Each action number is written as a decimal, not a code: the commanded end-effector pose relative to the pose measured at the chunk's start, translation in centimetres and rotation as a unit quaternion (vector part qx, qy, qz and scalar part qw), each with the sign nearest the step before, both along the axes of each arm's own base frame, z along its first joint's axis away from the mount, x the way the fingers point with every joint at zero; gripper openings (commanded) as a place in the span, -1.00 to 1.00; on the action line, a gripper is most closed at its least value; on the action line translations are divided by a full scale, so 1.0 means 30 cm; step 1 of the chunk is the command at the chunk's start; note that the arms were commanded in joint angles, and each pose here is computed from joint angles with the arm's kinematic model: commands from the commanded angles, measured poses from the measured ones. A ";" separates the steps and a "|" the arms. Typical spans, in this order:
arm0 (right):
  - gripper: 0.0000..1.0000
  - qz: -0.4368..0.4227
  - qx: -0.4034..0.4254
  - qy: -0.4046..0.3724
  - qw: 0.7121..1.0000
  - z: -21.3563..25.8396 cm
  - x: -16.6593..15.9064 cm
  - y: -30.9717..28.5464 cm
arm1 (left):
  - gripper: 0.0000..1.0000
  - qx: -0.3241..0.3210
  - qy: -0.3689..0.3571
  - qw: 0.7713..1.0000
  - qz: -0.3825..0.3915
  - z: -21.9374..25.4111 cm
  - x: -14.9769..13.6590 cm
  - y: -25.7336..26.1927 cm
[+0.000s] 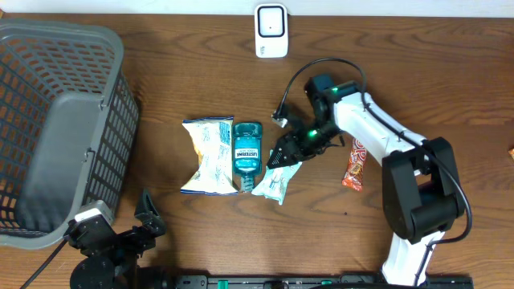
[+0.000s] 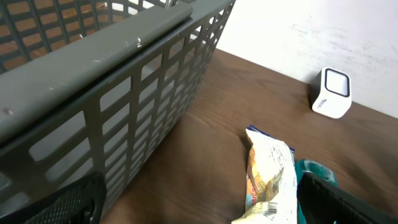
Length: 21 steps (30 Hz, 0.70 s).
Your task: Scan the item barcode
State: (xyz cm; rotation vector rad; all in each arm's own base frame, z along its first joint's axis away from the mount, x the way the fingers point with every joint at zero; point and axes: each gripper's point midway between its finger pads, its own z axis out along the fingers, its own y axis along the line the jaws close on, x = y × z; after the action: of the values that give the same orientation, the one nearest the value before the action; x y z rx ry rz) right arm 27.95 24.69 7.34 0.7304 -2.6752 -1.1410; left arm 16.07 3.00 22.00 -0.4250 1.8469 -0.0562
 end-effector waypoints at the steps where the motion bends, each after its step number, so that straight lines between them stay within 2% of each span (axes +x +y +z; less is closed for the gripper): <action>1: -0.16 -0.088 -0.156 -0.013 0.984 -0.027 0.024 -0.051 | 0.96 0.003 -0.003 1.000 0.008 0.003 -0.004 0.010; 3: -0.39 -0.101 -0.208 -0.029 0.973 -0.054 0.018 -0.053 | 0.96 0.003 -0.003 1.000 0.008 0.003 -0.004 0.010; 7: -0.62 -0.059 -0.203 -0.049 0.976 -0.059 -0.044 0.044 | 0.96 0.003 -0.003 1.000 0.008 0.003 -0.004 0.010; 12: -0.64 -0.026 -0.229 -0.073 0.970 -0.075 -0.108 0.094 | 0.96 0.003 -0.003 1.000 0.008 0.003 -0.004 0.010; 15: -0.69 -0.044 -0.280 -0.092 0.954 -0.109 -0.106 0.055 | 0.96 0.003 -0.003 1.000 0.008 0.004 -0.004 0.010; 21: -0.71 -0.059 -0.330 -0.110 0.936 -0.205 -0.095 -0.048 | 0.96 0.003 -0.003 1.000 0.008 0.004 -0.004 0.010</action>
State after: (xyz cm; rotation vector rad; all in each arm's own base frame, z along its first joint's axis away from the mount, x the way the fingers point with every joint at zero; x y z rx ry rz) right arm 24.38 26.13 2.35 0.6713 -2.9629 -0.2892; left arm 16.06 3.00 21.99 -0.4251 1.8473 -0.0561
